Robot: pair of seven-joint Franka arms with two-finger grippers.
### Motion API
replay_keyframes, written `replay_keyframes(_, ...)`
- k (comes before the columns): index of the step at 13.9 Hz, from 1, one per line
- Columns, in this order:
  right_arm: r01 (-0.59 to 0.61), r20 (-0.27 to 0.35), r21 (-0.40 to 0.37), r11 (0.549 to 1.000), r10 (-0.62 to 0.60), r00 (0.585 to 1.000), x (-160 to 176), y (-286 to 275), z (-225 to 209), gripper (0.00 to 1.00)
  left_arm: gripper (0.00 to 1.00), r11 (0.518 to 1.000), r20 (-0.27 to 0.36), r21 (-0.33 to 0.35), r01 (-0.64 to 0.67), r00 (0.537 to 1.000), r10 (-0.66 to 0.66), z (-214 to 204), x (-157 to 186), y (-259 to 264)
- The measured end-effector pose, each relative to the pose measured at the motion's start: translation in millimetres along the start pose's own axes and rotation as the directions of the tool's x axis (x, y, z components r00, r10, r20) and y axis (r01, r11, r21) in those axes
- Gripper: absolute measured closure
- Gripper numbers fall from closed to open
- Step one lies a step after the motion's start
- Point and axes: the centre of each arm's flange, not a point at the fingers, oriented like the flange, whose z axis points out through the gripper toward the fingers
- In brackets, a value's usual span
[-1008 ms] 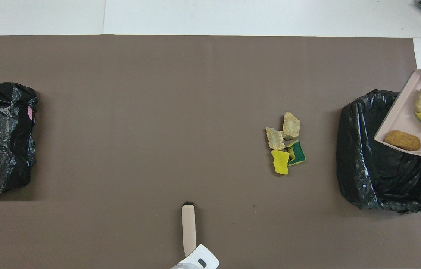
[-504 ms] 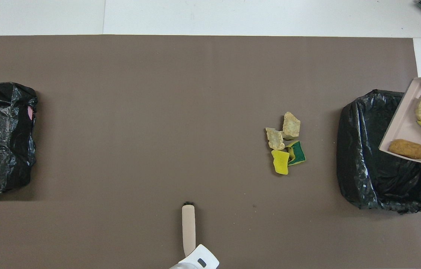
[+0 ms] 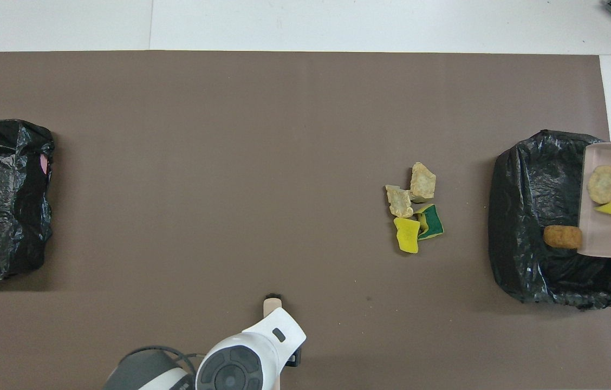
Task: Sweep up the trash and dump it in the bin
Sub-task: 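Tilt the dustpan with the right gripper to dump trash into the bag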
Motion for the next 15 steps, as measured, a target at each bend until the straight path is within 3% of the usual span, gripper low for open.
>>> replay_keyframes(2,0.014,0.029,-0.009,1.000,-0.014,0.999,-1.6,0.8,-0.5,0.68,0.00,0.999,-0.008,0.034,-0.001,1.000,0.001,-36.0,43.1,-17.8)
replay_keyframes(5,0.066,0.097,-0.032,0.997,-0.063,0.993,2.6,4.2,-8.5,0.68,0.00,0.999,-0.058,0.020,0.038,0.998,-0.036,-87.7,120.5,-59.6)
replay_keyframes(8,0.128,0.154,-0.054,0.990,-0.119,0.981,18.1,8.1,-23.8,0.68,0.00,0.999,-0.062,-0.006,0.053,0.997,-0.053,-129.7,172.9,-111.9)
replay_keyframes(11,0.162,0.187,-0.040,0.986,-0.151,0.971,33.0,7.1,-36.1,0.68,0.00,0.999,-0.063,-0.021,0.046,0.997,-0.047,-183.6,195.0,-178.4)
replay_keyframes(15,0.145,0.214,-0.024,0.989,-0.137,0.967,20.8,2.6,-42.3,0.68,0.00,1.000,-0.017,-0.025,-0.005,1.000,0.005,-253.9,180.2,-256.2)
